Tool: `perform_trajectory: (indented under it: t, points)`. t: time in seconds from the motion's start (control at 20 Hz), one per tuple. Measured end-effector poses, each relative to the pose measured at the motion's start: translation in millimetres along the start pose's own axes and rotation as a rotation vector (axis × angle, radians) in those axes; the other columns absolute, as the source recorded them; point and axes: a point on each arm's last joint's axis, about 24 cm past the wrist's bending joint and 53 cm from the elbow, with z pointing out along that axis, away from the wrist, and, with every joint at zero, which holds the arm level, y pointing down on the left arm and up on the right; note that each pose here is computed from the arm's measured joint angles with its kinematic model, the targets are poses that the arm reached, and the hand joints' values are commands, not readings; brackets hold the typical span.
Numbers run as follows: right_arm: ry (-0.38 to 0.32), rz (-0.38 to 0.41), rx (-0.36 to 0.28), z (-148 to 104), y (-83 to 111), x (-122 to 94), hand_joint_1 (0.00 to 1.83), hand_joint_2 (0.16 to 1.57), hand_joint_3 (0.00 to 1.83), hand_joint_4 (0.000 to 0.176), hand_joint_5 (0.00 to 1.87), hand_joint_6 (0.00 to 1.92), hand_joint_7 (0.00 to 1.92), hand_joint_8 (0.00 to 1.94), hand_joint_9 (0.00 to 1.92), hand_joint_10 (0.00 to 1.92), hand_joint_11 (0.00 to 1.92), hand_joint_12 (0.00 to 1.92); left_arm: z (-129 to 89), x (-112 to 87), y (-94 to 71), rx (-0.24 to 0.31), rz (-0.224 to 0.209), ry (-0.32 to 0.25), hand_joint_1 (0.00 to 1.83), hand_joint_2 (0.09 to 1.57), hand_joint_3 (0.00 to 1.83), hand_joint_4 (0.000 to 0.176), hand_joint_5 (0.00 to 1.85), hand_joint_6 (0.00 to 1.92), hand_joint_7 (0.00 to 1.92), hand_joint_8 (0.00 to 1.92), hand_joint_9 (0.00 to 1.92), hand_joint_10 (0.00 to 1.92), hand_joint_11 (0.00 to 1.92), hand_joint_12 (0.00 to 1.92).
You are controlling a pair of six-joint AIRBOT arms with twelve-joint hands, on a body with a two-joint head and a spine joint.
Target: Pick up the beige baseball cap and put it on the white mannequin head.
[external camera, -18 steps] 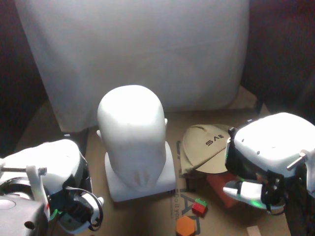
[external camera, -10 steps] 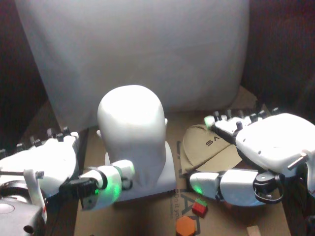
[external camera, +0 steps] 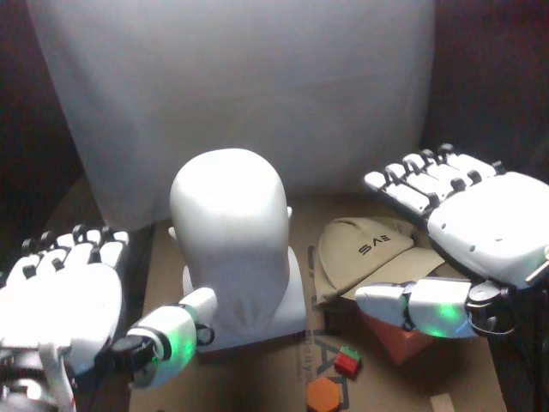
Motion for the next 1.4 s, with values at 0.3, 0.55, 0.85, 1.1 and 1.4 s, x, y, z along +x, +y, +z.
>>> perform_trajectory:
  t: [0.3,0.55,0.85,1.1,1.4]
  points:
    - [0.056,-0.228,-0.065,16,-24.3,6,1.08,1.08,0.02,0.000,0.09,0.02,0.11,0.01,0.09,0.02,0.00,0.43,4,16.7,21.0,0.011,-0.091,-0.076,0.00,1.13,0.00,0.000,0.11,0.00,0.06,0.00,0.03,0.01,0.00,0.23]
    - [0.078,-0.442,-0.042,37,-61.6,38,1.12,1.10,0.02,0.000,0.09,0.00,0.12,0.00,0.11,0.01,0.00,0.36,13,20.7,16.6,0.081,-0.060,-0.105,0.00,1.14,0.00,0.000,0.09,0.00,0.01,0.00,0.00,0.00,0.00,0.11]
    - [0.090,-0.401,0.043,63,-118.3,46,1.15,1.13,0.02,0.000,0.09,0.00,0.14,0.01,0.11,0.01,0.00,0.36,30,26.4,15.0,0.099,-0.060,-0.122,0.00,1.13,0.00,0.000,0.10,0.00,0.01,0.00,0.00,0.00,0.00,0.11]
    - [0.143,-0.249,0.037,79,-134.8,75,1.17,1.13,0.02,0.000,0.10,0.00,0.15,0.01,0.11,0.01,0.00,0.37,43,29.8,20.4,0.103,-0.080,-0.122,0.00,1.15,0.00,0.000,0.13,0.00,0.06,0.00,0.04,0.00,0.00,0.28]
    - [0.124,-0.218,0.040,103,-148.0,98,1.21,1.14,0.01,0.000,0.16,0.01,0.19,0.00,0.13,0.01,0.00,0.62,46,26.1,25.0,0.138,-0.100,-0.144,0.00,1.14,0.00,0.000,0.15,0.01,0.09,0.01,0.06,0.00,0.00,0.34]
